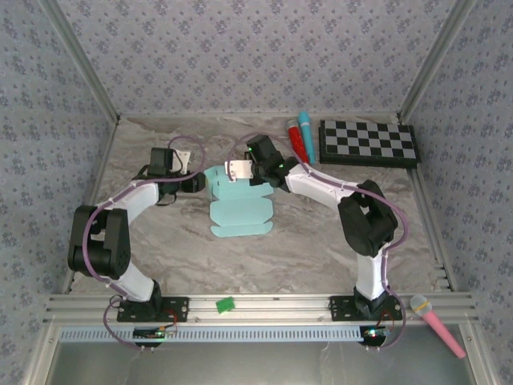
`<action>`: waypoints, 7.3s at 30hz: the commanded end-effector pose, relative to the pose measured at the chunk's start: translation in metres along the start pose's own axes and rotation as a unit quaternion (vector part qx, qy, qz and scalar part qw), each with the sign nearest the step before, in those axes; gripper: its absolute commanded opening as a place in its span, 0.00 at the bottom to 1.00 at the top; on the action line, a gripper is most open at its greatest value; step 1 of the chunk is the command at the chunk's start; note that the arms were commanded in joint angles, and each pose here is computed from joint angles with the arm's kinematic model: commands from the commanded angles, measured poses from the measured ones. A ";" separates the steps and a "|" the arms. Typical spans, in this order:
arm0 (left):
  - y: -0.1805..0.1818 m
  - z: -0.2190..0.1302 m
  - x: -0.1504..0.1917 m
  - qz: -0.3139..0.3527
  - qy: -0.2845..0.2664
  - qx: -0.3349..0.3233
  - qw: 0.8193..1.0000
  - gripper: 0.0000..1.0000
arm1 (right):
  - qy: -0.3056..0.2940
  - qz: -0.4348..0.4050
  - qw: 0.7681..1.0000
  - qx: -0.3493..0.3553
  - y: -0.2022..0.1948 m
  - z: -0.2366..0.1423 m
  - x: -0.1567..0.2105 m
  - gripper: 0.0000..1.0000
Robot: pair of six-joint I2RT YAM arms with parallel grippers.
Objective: Fold the paper box
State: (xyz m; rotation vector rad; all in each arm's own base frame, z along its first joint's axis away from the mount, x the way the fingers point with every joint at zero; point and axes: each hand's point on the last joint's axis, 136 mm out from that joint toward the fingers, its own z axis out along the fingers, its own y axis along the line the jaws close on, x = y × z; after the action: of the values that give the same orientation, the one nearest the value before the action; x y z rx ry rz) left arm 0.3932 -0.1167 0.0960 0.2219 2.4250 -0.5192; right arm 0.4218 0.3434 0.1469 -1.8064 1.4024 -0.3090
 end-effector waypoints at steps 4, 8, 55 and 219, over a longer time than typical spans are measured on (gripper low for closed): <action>-0.024 -0.004 0.001 0.020 0.006 0.072 0.997 0.51 | 0.004 0.007 1.000 -0.005 0.000 0.003 0.000 0.00; -0.028 -0.002 0.003 0.022 0.010 0.083 0.996 0.50 | 0.005 0.009 1.000 -0.003 0.001 0.002 -0.001 0.00; -0.044 0.054 0.002 0.020 -0.029 0.069 0.997 0.44 | -0.028 0.002 1.000 -0.012 0.022 -0.010 -0.018 0.00; -0.047 -0.007 0.028 -0.119 0.063 -0.078 0.988 0.00 | 0.159 0.543 0.824 0.040 -0.029 -0.070 0.029 0.16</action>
State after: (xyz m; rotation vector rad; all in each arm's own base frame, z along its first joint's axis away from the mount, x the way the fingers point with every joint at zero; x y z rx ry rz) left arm 0.3449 -0.1490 0.0837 -0.0948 2.6554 -0.3859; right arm 0.4086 0.2911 0.1887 -0.6587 2.3889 -0.0053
